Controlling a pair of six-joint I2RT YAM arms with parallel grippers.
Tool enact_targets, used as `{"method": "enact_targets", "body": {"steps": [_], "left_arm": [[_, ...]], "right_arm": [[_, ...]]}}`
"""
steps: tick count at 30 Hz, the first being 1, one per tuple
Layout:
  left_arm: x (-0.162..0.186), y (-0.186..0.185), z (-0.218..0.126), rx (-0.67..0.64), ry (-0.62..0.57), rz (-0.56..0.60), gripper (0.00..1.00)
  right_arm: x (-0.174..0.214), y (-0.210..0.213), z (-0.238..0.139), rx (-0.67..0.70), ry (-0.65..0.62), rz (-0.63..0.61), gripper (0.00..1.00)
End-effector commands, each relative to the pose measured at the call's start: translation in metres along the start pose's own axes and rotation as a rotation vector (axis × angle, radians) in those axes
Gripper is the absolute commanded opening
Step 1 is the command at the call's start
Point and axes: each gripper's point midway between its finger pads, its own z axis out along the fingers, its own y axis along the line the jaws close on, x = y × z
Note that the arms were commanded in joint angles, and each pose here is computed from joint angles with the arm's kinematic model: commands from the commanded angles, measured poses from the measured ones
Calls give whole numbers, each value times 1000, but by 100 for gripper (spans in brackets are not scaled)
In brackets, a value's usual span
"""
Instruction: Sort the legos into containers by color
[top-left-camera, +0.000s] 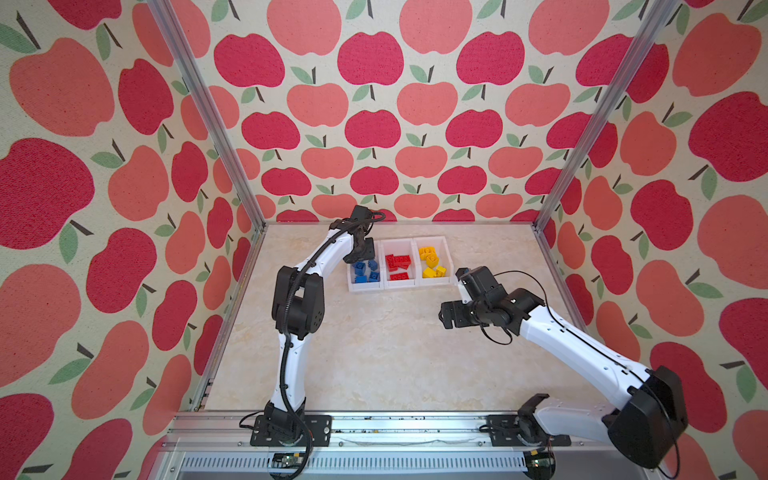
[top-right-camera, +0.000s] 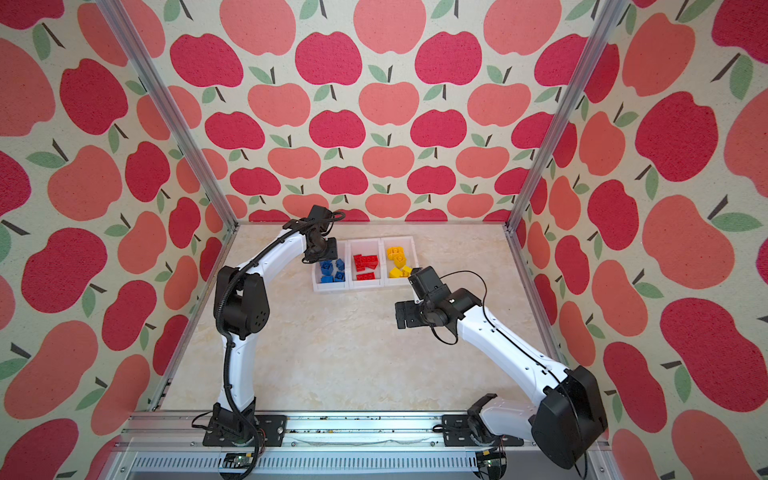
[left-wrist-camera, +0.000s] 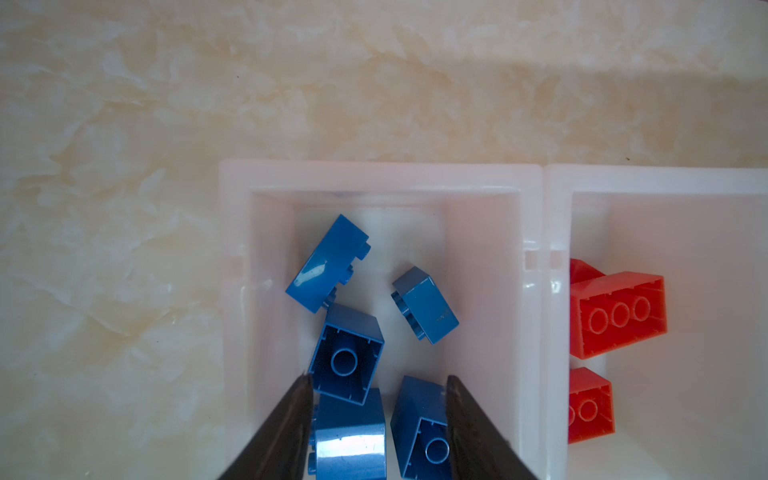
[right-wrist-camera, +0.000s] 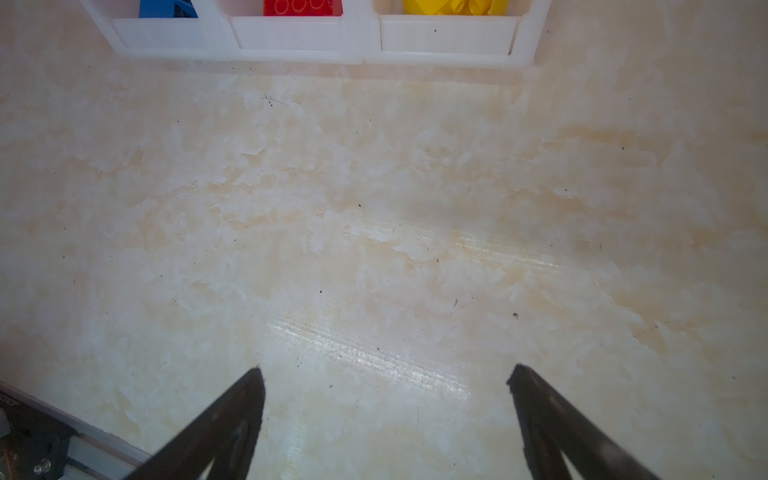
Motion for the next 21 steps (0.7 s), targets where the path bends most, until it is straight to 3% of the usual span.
{"method": "enact_targets", "body": {"steps": [1,13,21], "left_arm": [[-12,-3,-28,-7,-52,13,56],[-3,-4,-82,25,-193,32,66],[37,35,-117,-19,-288,18,70]], "right_arm": [[2,-5,-7,11,0,22,95],[-13,-9,-9,34,-29,-10,95],[-38,-29,-12,68,-78,-12,95]]}}
